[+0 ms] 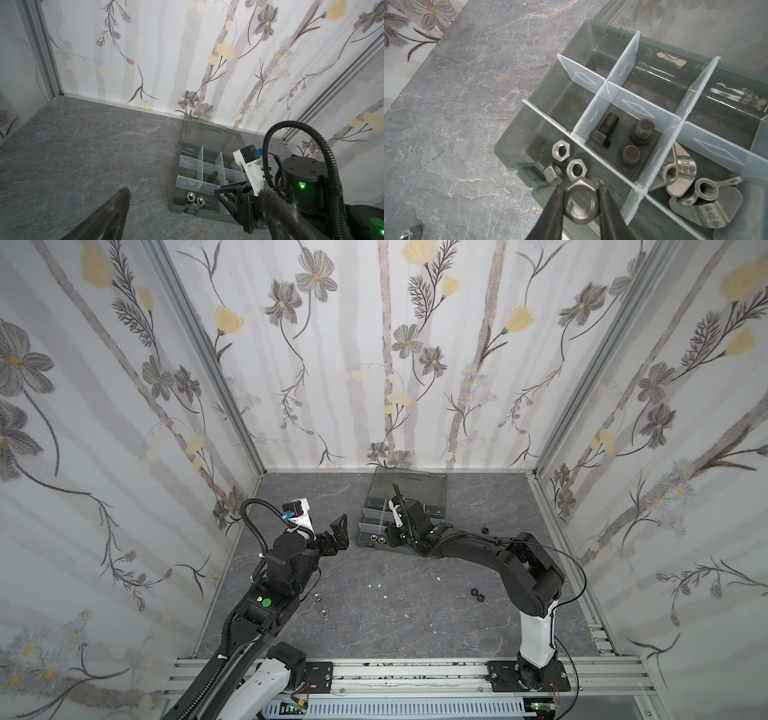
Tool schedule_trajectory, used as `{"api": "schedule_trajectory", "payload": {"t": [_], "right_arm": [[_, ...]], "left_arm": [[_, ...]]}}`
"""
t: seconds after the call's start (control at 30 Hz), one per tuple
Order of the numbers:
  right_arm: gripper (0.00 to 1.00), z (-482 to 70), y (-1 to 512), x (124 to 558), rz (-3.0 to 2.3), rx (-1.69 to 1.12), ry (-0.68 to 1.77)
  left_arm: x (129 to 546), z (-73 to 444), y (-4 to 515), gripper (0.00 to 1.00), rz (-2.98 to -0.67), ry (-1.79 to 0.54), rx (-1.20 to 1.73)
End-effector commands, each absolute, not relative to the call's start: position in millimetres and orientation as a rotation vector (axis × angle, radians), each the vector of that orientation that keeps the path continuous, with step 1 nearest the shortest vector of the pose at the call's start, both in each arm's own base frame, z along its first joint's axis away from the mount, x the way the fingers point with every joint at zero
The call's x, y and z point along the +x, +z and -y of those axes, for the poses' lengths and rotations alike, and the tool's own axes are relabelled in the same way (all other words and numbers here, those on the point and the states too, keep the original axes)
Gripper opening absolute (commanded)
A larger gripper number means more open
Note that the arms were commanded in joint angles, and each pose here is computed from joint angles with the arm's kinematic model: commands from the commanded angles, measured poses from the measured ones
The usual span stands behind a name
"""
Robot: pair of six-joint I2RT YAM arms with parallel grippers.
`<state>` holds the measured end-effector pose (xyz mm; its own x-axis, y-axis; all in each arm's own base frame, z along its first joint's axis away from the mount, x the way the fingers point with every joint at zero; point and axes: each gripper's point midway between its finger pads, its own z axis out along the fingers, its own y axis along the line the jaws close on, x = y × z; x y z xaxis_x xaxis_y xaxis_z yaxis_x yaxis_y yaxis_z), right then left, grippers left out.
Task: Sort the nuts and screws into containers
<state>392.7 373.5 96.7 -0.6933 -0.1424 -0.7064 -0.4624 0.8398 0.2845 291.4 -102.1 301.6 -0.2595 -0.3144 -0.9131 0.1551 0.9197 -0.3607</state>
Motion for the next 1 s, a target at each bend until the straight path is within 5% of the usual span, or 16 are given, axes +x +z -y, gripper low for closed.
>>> {"api": "schedule_trajectory", "payload": {"t": [0.0, 0.43, 0.97], "right_arm": [[0.38, -379.5, 102.4, 395.9, -2.273, -0.440, 0.634], [0.51, -358.8, 135.8, 379.8, -2.191, -0.413, 0.679], [0.53, -290.8, 164.9, 315.9, -2.064, -0.331, 0.758]], "left_arm": [[294.3, 103.6, 308.8, 1.00, -1.762, -0.451, -0.113], [305.7, 96.9, 267.1, 0.99, -2.023, -0.305, -0.153], [287.4, 63.1, 147.1, 0.76, -2.484, -0.205, -0.418]]}}
